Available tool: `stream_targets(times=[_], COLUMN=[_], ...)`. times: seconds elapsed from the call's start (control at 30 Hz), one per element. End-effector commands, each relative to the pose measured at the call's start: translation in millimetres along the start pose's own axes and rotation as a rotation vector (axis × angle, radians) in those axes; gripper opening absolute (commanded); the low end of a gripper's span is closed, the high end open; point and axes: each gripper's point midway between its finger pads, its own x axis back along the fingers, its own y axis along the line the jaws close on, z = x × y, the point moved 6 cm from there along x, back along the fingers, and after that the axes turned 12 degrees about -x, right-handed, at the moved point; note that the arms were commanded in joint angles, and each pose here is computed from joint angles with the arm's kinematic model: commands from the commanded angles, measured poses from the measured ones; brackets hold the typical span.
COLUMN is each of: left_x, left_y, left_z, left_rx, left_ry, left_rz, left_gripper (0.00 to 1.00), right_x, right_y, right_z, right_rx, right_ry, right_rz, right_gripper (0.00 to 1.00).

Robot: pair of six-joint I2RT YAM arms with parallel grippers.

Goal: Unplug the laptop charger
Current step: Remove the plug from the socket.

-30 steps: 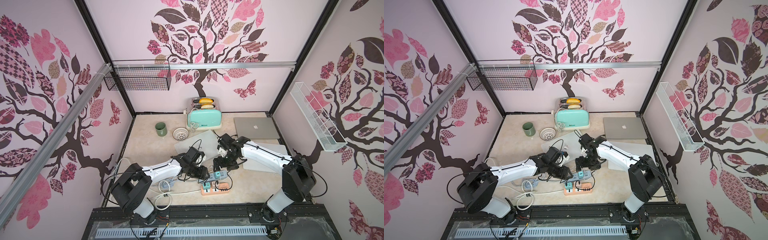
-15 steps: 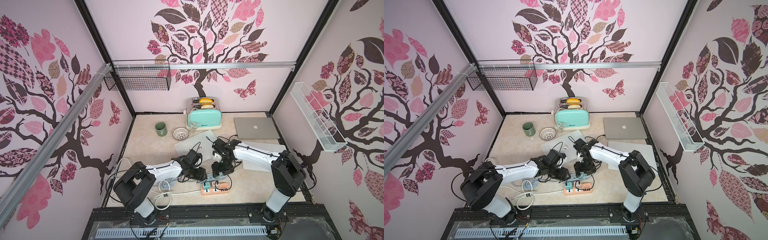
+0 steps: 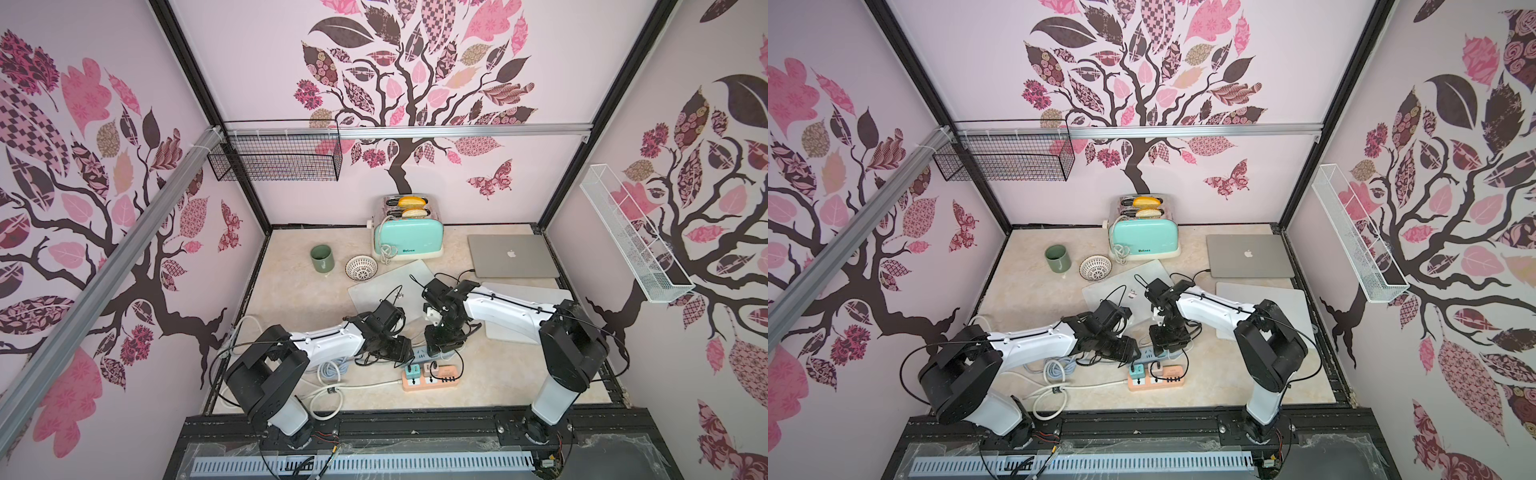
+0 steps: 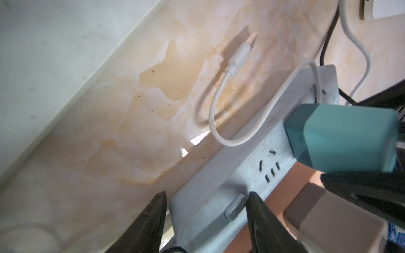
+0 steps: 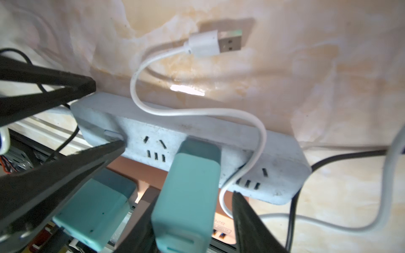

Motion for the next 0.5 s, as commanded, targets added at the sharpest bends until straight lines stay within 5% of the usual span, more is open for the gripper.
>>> stream_targets(times=[0.0,0.47], left_x=[-6.5,-25.3], left_y=[10.1,22.9], left_z=[13.7,39.8], left_rx=[0.018,0.041], left_ry=[0.071,0.168], left_rz=[-0.069,-0.133], left_gripper=[0.61,0.59], right_x=[4.1,30.9], right_y=[9.6,18.6], right_z=[-5.2,-7.4], right_rx=[0.026,0.043], right_ry=[-0.018,-0.118], right_rz=[-0.009,0.0], right_gripper=[0.45,0.1])
